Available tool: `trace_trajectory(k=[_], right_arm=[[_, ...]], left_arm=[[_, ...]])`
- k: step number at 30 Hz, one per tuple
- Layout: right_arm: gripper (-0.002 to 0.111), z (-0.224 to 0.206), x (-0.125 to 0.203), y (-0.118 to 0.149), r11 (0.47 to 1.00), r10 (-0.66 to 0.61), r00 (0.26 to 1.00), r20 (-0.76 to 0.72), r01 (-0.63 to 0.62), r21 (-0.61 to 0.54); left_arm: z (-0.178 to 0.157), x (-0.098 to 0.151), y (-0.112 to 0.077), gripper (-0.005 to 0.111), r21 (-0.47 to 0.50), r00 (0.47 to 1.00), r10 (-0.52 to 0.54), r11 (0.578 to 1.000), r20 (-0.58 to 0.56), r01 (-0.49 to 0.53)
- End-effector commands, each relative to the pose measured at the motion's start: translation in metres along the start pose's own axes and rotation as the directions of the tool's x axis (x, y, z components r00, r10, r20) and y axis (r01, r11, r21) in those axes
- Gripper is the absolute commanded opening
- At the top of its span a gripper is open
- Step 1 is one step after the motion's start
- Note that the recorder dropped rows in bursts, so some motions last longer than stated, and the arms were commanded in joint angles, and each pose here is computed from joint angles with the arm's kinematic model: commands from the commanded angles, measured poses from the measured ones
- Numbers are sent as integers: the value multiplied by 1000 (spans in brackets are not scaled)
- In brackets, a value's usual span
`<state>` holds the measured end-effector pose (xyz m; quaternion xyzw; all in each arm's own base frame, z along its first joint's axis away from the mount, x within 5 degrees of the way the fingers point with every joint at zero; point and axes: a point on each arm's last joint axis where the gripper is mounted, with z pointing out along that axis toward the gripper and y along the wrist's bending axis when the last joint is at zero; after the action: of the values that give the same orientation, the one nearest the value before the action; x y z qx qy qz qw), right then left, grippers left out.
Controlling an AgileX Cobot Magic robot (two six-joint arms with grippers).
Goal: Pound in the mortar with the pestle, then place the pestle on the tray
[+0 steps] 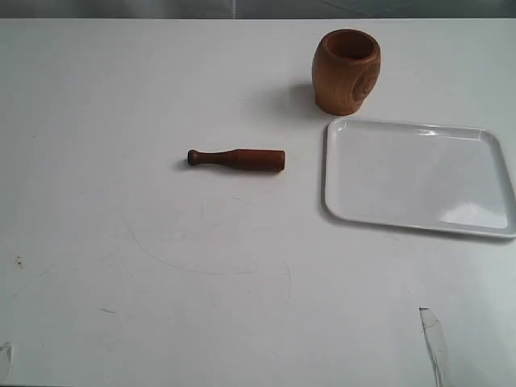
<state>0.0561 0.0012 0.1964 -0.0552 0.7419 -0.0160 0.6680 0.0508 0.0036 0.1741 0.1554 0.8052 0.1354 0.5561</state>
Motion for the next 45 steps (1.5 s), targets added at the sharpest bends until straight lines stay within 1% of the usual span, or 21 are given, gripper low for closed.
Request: trace_trajectory(k=[1, 27, 33, 36, 37, 39, 41, 45], right_arm=[[0, 0, 1, 0, 1000, 1, 1000, 0, -1, 6], [0, 0, 1, 0, 1000, 6, 1000, 0, -6, 5], [0, 0, -1, 0, 1000, 19, 1000, 24, -19, -1], [0, -1, -9, 2, 997, 72, 992, 103, -70, -22], [0, -1, -14, 2, 993, 118, 981, 154, -114, -39], [0, -3, -22, 2, 969, 245, 940, 239, -233, -78], [0, -4, -26, 1, 938, 346, 896, 278, -330, -105], [0, -6, -31, -2, 886, 463, 827, 319, -443, -136]], left_arm=[[0, 0, -1, 0, 8, 1000, -12, 1000, 7, 12], [0, 0, -1, 0, 8, 1000, -12, 1000, 7, 12], [0, 0, -1, 0, 8, 1000, -12, 1000, 7, 12], [0, 0, -1, 0, 8, 1000, -12, 1000, 7, 12], [0, 0, -1, 0, 8, 1000, -12, 1000, 7, 12], [0, 0, -1, 0, 8, 1000, -12, 1000, 7, 12], [0, 0, -1, 0, 8, 1000, -12, 1000, 7, 12], [0, 0, -1, 0, 8, 1000, -12, 1000, 7, 12]])
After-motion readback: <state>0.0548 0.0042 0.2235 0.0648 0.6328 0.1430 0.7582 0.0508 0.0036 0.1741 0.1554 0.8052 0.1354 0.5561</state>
